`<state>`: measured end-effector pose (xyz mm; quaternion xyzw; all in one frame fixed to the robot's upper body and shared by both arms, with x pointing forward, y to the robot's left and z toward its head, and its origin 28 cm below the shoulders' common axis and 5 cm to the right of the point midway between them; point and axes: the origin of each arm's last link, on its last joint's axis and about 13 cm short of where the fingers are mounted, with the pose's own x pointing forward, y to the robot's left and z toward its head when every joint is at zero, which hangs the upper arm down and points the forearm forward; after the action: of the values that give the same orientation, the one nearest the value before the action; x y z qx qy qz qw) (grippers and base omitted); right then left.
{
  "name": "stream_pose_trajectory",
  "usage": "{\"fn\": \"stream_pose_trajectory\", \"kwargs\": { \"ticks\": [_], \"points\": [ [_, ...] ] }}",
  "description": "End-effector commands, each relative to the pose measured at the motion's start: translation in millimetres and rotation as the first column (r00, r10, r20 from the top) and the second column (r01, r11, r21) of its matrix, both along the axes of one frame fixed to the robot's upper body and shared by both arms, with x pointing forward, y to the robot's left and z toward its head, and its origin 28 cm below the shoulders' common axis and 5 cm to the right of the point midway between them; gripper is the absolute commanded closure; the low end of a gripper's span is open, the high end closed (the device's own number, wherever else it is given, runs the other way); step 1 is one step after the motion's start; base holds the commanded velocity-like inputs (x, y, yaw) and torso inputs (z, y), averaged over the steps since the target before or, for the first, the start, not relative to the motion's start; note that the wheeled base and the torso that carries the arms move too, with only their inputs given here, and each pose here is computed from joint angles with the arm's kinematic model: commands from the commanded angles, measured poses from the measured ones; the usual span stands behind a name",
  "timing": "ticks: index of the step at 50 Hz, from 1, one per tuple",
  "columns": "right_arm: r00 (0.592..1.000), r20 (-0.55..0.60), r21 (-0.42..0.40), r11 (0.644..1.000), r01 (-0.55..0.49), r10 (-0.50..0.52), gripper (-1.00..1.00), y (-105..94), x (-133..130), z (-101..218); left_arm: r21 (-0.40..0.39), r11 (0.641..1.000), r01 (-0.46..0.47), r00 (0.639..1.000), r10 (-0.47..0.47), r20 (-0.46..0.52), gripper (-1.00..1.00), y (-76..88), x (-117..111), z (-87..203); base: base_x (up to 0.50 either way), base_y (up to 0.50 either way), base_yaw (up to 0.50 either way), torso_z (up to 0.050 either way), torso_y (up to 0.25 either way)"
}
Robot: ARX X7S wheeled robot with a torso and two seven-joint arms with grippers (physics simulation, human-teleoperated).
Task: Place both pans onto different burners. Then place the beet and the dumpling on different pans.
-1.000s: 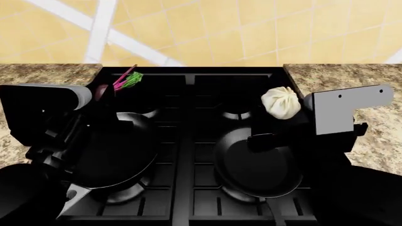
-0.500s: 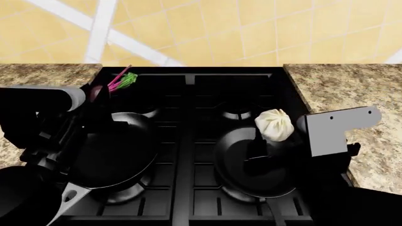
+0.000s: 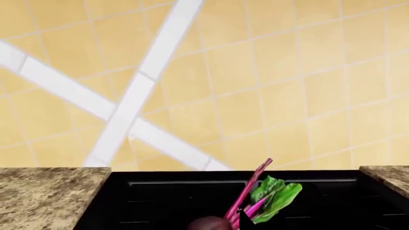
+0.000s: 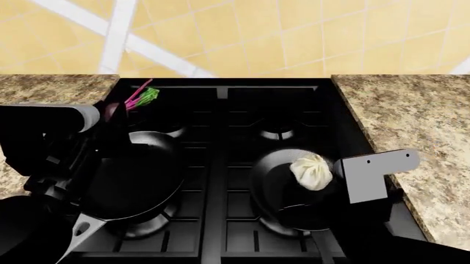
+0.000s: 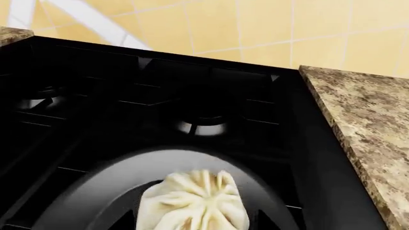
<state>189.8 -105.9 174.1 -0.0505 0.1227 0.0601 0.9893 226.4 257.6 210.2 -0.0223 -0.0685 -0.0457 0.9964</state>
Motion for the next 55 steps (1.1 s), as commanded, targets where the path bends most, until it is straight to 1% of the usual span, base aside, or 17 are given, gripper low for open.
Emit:
{"fn": "stream_pose_trajectory", "kwargs": {
  "ticks": [1,5,11,19,25,32,38,48,55],
  "points": [
    [1.000,-0.005,-0.016,1.000,-0.009,0.009,-1.00,-0.3,1,-1,-0.007,1.000,-0.006,1.000,0.006,-0.001,1.00,0.6,0,0,0.00,0.00,0.00,0.000,0.000],
    [1.000,-0.001,-0.015,1.000,-0.007,0.007,-1.00,-1.0,1,2,-0.009,1.000,-0.005,1.000,0.005,-0.002,1.00,0.5,0,0,0.00,0.00,0.00,0.000,0.000],
    [0.999,0.048,-0.011,1.000,-0.003,0.003,-1.00,-1.6,1,17,-0.010,1.000,-0.006,1.000,0.005,-0.004,1.00,0.7,0,-1,0.00,0.00,0.00,0.000,0.000],
    [0.983,0.182,0.011,1.000,0.011,-0.013,-1.00,-4.2,-4,53,0.004,1.000,-0.021,1.000,0.022,-0.014,1.00,3.6,2,1,0.00,0.00,0.00,0.000,0.000],
    [0.967,0.251,0.031,0.999,0.043,-0.049,-1.00,-9.6,-5,72,0.048,0.997,-0.060,0.997,0.063,-0.048,1.00,10.9,3,2,0.00,0.00,0.00,0.000,0.000],
    [0.965,0.256,0.040,0.998,0.051,-0.060,-1.00,-11.4,-5,70,0.104,0.991,-0.078,0.990,0.090,-0.111,1.00,17.8,2,-1,0.00,0.00,0.00,0.000,0.000],
    [0.967,0.249,0.048,0.997,0.052,-0.063,-1.00,-12.5,-2,67,0.129,0.987,-0.094,0.982,0.113,-0.149,1.00,21.2,-1,-8,0.00,0.00,0.00,0.000,0.000],
    [0.969,0.240,0.057,0.997,0.051,-0.064,-1.00,-13.6,1,63,0.138,0.984,-0.112,0.972,0.138,-0.189,1.00,26.1,-7,-22,0.00,0.00,0.00,0.000,0.000],
    [0.970,0.237,0.059,0.997,0.050,-0.062,-1.00,-13.1,2,62,0.131,0.986,-0.105,0.967,0.132,-0.219,1.00,26.4,-12,-32,0.00,0.00,0.00,0.000,0.000]
  ]
}}
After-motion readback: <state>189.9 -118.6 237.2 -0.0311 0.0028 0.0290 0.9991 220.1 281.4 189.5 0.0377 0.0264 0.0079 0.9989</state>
